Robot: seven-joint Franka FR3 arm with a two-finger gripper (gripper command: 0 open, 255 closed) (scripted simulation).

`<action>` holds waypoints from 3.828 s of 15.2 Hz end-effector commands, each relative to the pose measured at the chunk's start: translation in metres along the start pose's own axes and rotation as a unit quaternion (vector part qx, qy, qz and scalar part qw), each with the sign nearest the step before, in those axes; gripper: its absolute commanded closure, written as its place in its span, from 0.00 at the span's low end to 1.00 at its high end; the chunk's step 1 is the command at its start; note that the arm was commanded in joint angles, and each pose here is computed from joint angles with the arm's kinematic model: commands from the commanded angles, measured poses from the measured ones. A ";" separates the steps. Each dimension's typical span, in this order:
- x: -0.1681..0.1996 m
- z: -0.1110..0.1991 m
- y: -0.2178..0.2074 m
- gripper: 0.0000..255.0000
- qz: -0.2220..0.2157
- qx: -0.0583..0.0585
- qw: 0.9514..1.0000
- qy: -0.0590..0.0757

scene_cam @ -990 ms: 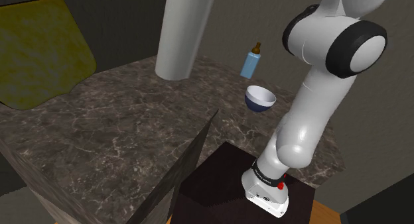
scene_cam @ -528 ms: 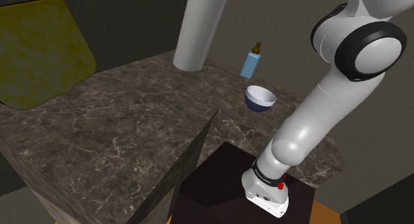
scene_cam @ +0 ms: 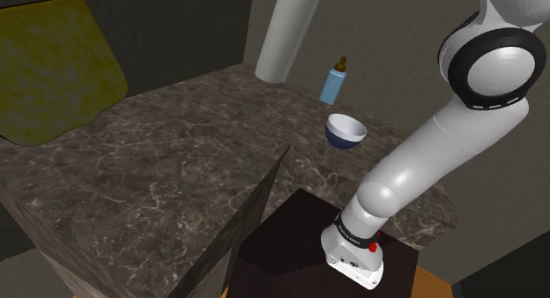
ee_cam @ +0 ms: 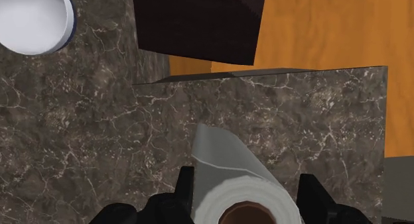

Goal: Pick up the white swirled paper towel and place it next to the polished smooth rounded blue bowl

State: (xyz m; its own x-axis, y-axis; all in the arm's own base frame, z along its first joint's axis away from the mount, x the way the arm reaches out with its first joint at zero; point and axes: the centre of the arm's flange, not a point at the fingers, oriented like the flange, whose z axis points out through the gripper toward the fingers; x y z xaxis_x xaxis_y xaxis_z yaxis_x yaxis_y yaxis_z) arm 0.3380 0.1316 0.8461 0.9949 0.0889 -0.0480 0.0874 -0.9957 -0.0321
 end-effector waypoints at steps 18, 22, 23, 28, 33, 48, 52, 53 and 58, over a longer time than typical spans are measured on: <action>0.035 -0.001 0.246 1.00 -0.001 0.000 1.000 0.000; 0.036 0.020 0.247 1.00 -0.001 0.000 1.000 0.000; 0.037 0.025 0.247 1.00 -0.001 0.000 1.000 0.000; 0.038 0.052 0.248 1.00 -0.001 0.000 1.000 0.000; 0.039 0.078 0.249 1.00 -0.001 0.000 1.000 0.000; 0.043 0.157 0.251 1.00 -0.001 0.000 1.000 0.000; 0.044 0.178 0.252 1.00 -0.001 0.000 1.000 0.000; 0.044 0.183 0.252 1.00 -0.001 0.000 1.000 0.000; 0.046 0.210 0.253 1.00 -0.001 0.000 1.000 0.000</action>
State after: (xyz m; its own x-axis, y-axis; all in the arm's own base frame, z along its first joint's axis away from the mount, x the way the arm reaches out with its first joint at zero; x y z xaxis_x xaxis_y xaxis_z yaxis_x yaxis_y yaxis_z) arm 0.3949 -0.1100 0.6312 0.9946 0.0918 -0.0484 0.0903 -0.9954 -0.0330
